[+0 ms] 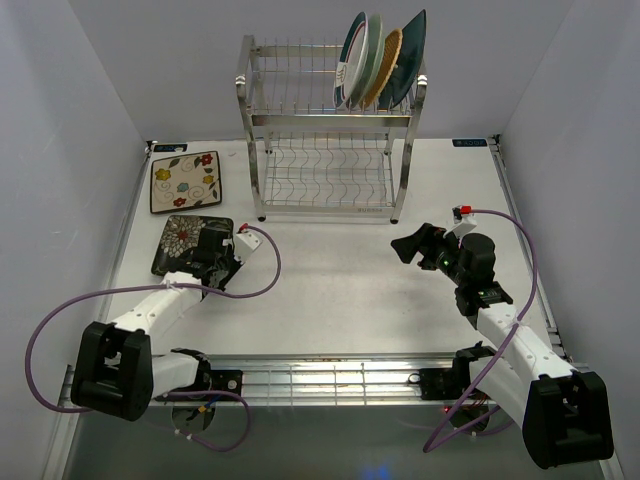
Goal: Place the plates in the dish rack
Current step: Pick up the plate at the center of the board.
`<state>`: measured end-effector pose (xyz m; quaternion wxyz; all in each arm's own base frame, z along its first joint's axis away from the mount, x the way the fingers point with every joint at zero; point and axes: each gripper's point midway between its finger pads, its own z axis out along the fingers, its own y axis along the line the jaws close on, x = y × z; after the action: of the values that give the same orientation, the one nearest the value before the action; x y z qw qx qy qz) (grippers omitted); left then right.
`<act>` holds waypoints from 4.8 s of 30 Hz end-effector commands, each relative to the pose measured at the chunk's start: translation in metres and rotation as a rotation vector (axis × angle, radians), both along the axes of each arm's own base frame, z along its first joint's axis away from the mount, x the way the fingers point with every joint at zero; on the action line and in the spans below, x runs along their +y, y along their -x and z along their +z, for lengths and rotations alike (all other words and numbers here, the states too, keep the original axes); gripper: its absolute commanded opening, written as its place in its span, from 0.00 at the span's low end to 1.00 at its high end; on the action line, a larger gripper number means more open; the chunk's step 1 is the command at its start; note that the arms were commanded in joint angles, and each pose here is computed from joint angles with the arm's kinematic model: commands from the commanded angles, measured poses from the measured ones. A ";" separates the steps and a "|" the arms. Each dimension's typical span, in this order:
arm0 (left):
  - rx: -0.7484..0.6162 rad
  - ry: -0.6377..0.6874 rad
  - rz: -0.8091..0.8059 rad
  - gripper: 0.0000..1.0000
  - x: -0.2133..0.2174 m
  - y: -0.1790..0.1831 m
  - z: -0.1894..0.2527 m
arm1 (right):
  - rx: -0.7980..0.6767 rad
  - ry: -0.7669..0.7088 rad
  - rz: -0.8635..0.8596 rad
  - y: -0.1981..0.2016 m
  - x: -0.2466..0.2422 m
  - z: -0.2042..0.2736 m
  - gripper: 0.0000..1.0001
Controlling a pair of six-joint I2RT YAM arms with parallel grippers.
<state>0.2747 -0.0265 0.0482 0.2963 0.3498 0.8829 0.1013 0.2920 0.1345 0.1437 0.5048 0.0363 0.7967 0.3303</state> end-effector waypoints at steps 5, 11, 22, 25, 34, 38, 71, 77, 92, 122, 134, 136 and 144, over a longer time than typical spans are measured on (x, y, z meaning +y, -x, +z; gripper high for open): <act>-0.002 0.001 0.006 0.19 0.001 -0.004 -0.002 | -0.069 -0.016 0.003 -0.007 0.001 0.021 0.93; -0.012 -0.004 0.008 0.08 0.002 -0.007 0.004 | -0.070 -0.019 0.002 -0.007 0.001 0.022 0.93; -0.077 0.042 0.002 0.00 -0.005 -0.015 0.036 | -0.070 -0.021 0.006 -0.007 0.002 0.022 0.93; -0.083 0.043 0.006 0.00 -0.005 -0.015 0.038 | -0.070 -0.020 0.006 -0.007 0.002 0.022 0.93; -0.050 0.122 -0.047 0.00 -0.019 0.000 0.049 | -0.066 -0.021 0.005 -0.007 0.002 0.020 0.93; -0.038 0.173 -0.084 0.00 -0.029 0.007 0.056 | -0.069 -0.025 0.008 -0.007 0.003 0.022 0.93; 0.057 0.294 -0.234 0.00 -0.055 0.044 0.056 | -0.062 -0.027 0.015 -0.008 0.005 0.021 0.93; 0.095 0.256 -0.200 0.02 -0.048 0.043 0.037 | -0.060 -0.025 0.016 -0.008 0.005 0.020 0.93; 0.053 0.218 -0.169 0.28 -0.039 0.037 0.035 | -0.059 -0.026 0.014 -0.008 0.004 0.019 0.93; -0.082 0.247 -0.197 0.90 -0.042 0.035 0.060 | -0.072 -0.032 0.030 -0.006 0.007 0.023 0.90; -0.176 0.209 -0.235 0.98 -0.034 0.047 0.064 | -0.071 -0.038 0.035 -0.006 0.008 0.025 0.90; -0.170 0.198 -0.246 0.98 -0.033 0.049 0.058 | -0.057 -0.045 0.026 -0.008 0.007 0.024 0.90; -0.152 0.129 -0.244 0.98 -0.022 0.053 0.033 | -0.018 -0.049 0.053 -0.011 0.013 0.018 0.90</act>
<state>0.2153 -0.0514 0.0770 0.3777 0.4195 0.8253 0.0137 0.2922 0.1413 0.1338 0.4767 0.0432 0.8068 0.3464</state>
